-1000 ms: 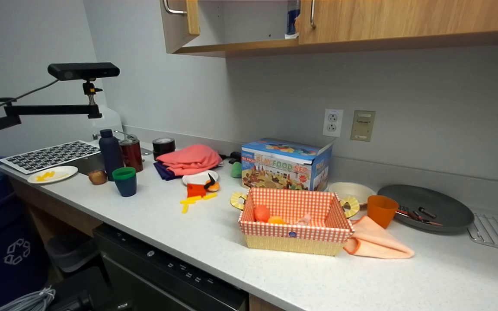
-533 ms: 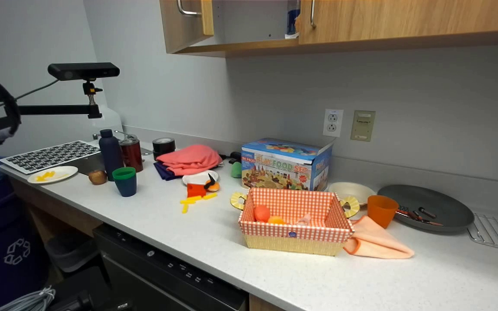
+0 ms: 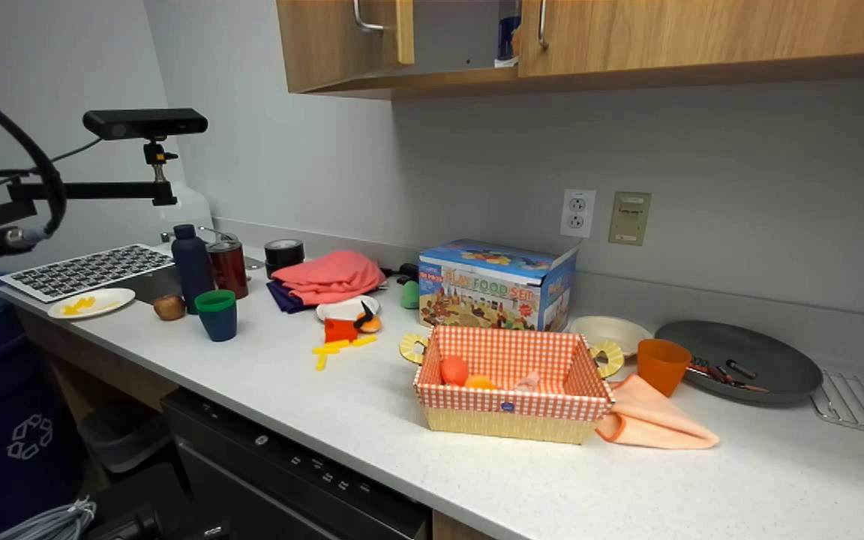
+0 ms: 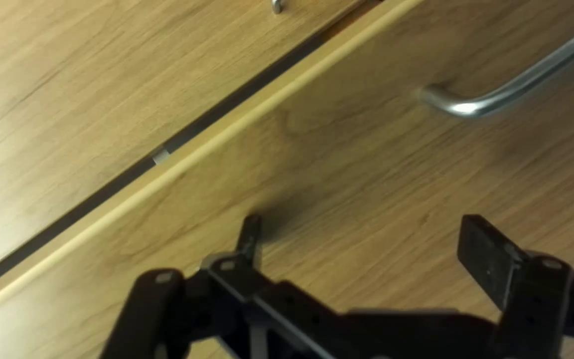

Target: Close the open drawer

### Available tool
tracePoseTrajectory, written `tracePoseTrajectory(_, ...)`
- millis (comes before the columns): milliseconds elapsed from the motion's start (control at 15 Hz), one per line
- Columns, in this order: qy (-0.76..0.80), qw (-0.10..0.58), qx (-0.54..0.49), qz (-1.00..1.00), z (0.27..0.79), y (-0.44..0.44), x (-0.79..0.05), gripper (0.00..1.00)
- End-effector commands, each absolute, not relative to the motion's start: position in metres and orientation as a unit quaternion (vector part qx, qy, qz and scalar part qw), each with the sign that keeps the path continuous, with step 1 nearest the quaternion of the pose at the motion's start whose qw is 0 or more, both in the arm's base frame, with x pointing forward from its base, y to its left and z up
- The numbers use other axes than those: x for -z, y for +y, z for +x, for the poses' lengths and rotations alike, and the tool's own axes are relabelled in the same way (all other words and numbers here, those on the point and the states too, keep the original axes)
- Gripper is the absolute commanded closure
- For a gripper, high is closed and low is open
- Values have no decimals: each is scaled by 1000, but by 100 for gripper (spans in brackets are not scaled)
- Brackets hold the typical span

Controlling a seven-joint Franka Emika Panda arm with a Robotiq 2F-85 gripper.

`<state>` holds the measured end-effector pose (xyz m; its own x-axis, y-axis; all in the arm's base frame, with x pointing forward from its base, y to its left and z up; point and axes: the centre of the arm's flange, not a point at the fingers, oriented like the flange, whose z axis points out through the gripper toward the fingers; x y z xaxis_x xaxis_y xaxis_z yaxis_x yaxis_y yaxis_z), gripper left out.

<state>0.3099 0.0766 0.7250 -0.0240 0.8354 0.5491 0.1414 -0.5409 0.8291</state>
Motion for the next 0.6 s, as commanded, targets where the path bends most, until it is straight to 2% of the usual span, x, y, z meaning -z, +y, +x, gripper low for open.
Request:
tracePoseTrajectory(0,390,279,-609,632,328,72,-728,0)
tracePoseTrajectory(333,398,256,-608,637,330,69,-732,0)
tracePoseTrajectory(533,412,212,-608,645,327,70,-732,0)
